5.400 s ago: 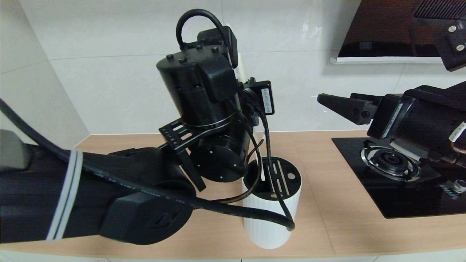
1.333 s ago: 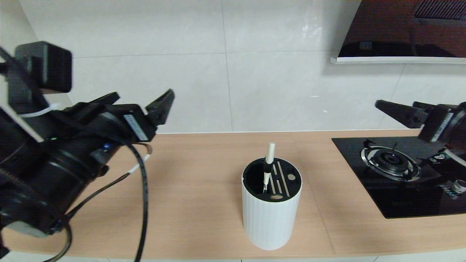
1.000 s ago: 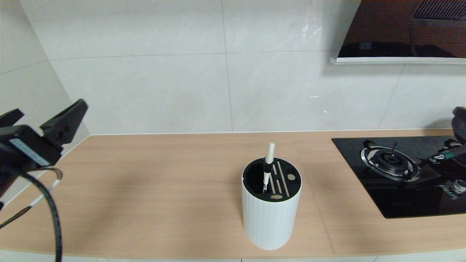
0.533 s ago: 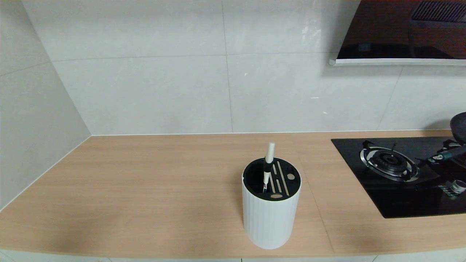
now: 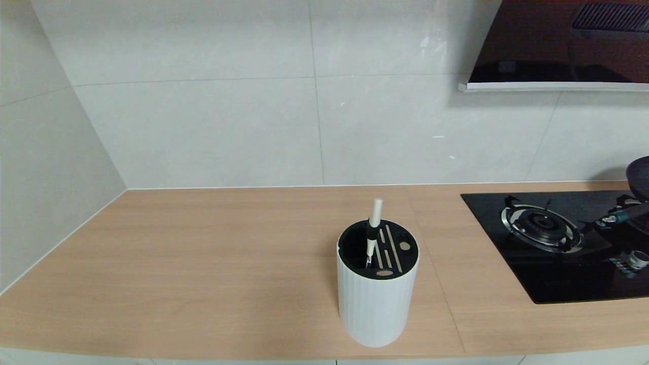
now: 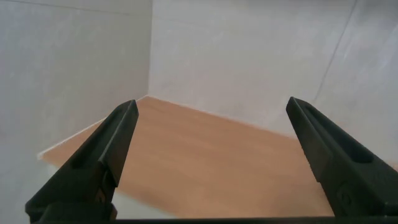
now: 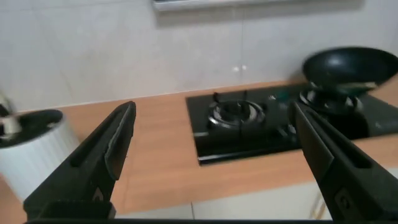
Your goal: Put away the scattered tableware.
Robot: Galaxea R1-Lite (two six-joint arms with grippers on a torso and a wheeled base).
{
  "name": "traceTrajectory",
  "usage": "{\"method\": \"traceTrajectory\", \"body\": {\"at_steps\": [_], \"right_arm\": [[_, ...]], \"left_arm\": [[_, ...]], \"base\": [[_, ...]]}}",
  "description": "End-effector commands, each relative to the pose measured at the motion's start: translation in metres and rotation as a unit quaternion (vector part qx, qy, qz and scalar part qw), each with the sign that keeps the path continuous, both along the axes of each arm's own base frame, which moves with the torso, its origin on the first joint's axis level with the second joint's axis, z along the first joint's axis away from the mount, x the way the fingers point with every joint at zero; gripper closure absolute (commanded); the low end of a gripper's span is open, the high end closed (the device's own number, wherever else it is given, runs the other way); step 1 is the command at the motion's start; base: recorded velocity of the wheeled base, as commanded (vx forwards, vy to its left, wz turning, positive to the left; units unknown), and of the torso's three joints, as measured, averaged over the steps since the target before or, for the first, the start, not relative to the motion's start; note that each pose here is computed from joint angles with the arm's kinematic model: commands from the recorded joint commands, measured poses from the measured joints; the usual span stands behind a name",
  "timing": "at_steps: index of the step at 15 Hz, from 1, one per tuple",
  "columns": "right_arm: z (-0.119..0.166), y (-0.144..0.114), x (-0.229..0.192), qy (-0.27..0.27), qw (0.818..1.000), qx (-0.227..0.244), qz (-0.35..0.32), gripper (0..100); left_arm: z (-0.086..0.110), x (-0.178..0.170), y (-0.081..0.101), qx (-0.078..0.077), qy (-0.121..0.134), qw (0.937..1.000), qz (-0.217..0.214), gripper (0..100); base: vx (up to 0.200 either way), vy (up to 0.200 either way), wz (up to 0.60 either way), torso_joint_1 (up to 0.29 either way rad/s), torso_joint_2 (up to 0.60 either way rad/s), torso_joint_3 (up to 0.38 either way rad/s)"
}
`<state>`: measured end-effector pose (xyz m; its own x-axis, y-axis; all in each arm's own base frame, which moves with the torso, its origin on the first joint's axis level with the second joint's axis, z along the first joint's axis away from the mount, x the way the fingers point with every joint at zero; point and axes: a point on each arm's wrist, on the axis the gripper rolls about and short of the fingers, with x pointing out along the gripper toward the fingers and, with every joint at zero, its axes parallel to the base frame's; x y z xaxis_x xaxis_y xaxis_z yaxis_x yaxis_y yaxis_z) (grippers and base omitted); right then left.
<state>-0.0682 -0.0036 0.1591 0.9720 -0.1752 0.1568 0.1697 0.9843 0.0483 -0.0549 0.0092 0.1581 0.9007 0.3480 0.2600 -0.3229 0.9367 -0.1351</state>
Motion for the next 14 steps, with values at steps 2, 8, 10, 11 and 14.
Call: {"method": "traceTrajectory", "body": {"at_steps": [2, 8, 10, 11, 14], "right_arm": [[-0.037, 0.000, 0.021, 0.054, 0.999, -0.003, 0.000, 0], [-0.083, 0.002, 0.045, 0.077, 0.996, -0.017, 0.040, 0], [-0.084, 0.002, 0.045, 0.084, 0.995, -0.015, 0.045, 0], [-0.084, 0.002, 0.045, 0.083, 0.995, -0.014, 0.052, 0], [-0.084, 0.002, 0.045, 0.083, 0.995, -0.015, 0.053, 0]], "left_arm": [[-0.056, 0.024, -0.002, 0.014, 0.083, 0.9964, -0.009, 0], [-0.079, 0.031, -0.004, 0.019, 0.124, 0.9903, -0.059, 0], [-0.079, 0.032, -0.004, 0.019, 0.125, 0.9898, -0.066, 0], [-0.079, 0.032, -0.004, 0.022, 0.126, 0.9896, -0.067, 0], [-0.079, 0.032, -0.004, 0.023, 0.126, 0.9893, -0.070, 0]], "base": [[0.000, 0.000, 0.00, 0.000, 0.00, 0.000], [0.000, 0.000, 0.00, 0.000, 0.00, 0.000], [0.000, 0.000, 0.00, 0.000, 0.00, 0.000], [0.000, 0.000, 0.00, 0.000, 0.00, 0.000], [0.000, 0.000, 0.00, 0.000, 0.00, 0.000]]}}
